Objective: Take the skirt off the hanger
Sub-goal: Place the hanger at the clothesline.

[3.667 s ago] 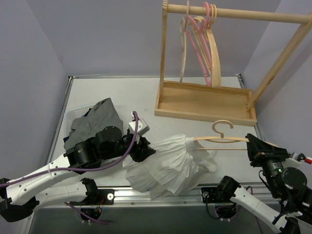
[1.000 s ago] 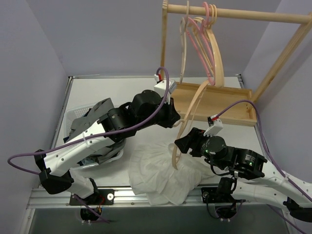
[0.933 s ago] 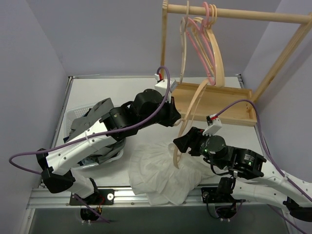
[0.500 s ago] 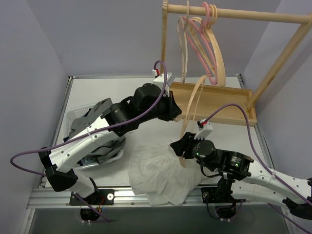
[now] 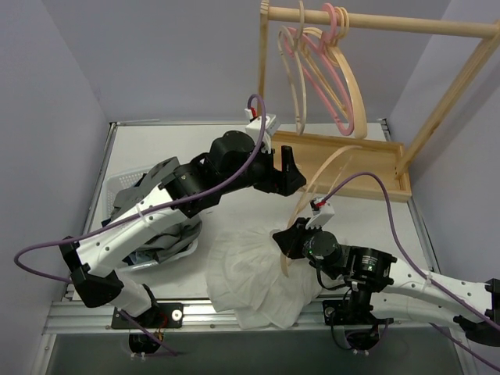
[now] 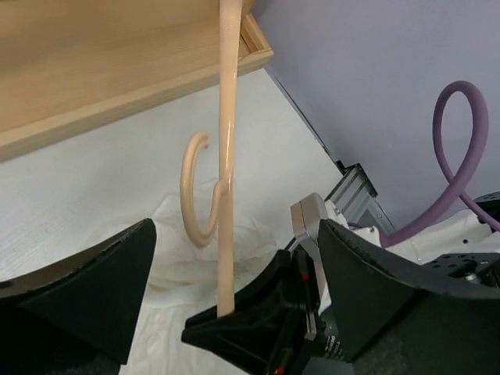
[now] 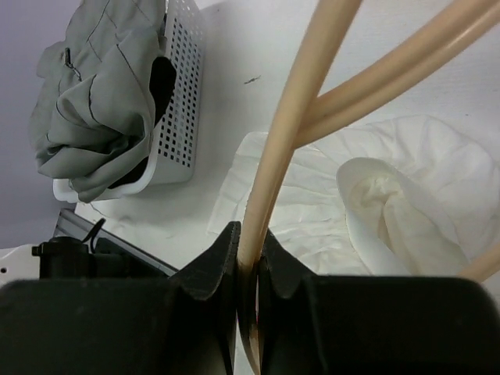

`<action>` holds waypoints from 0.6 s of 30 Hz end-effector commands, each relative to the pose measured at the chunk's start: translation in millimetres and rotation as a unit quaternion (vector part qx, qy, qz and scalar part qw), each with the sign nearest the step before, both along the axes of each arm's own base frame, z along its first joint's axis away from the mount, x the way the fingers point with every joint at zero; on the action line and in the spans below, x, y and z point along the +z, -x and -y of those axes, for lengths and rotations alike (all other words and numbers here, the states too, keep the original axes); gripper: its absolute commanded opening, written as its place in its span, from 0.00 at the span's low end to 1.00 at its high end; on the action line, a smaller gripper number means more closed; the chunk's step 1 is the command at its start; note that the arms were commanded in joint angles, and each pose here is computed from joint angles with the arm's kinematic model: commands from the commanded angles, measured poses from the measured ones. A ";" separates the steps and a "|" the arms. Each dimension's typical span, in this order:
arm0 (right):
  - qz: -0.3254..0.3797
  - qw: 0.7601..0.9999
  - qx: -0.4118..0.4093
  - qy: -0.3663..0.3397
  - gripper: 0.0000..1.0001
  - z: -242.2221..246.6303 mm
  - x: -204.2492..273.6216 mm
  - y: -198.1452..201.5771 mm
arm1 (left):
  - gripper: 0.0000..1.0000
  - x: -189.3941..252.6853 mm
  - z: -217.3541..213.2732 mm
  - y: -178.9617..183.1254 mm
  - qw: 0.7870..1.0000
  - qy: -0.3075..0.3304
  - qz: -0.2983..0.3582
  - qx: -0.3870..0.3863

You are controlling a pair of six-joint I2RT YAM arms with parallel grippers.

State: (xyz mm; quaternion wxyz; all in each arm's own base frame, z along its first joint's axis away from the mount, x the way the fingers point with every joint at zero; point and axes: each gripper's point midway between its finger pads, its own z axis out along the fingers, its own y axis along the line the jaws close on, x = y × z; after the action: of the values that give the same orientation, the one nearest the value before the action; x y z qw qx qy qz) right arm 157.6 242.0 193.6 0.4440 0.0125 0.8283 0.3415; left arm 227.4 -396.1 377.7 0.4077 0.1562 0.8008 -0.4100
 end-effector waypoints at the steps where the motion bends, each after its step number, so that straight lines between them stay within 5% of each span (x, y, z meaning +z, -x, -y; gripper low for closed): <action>1: -0.009 0.999 -0.026 -0.036 0.00 -1.6 22.1 -3.6 | 0.94 36.8 -21.5 6.6 0.998 0.034 0.060 -0.002; 10: -0.048 0.995 -0.031 -0.079 0.00 23.3 28.6 17.4 | 0.94 39.3 -92.7 18.3 0.985 0.031 0.165 0.045; 13: -0.060 0.989 -0.073 -0.111 0.00 55.4 35.7 20.1 | 0.94 30.1 -94.6 39.7 0.973 0.008 0.226 -0.033; 18: -0.046 0.981 -0.131 -0.138 0.00 89.8 48.1 13.9 | 0.94 -8.4 -96.8 47.7 0.972 -0.044 0.219 -0.068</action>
State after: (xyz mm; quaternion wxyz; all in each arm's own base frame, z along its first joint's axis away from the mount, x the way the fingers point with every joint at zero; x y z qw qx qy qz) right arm 134.9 183.0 232.0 0.4131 0.1439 0.7986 0.4133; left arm 184.1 -293.3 391.5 0.5431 0.2527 0.7065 -0.3769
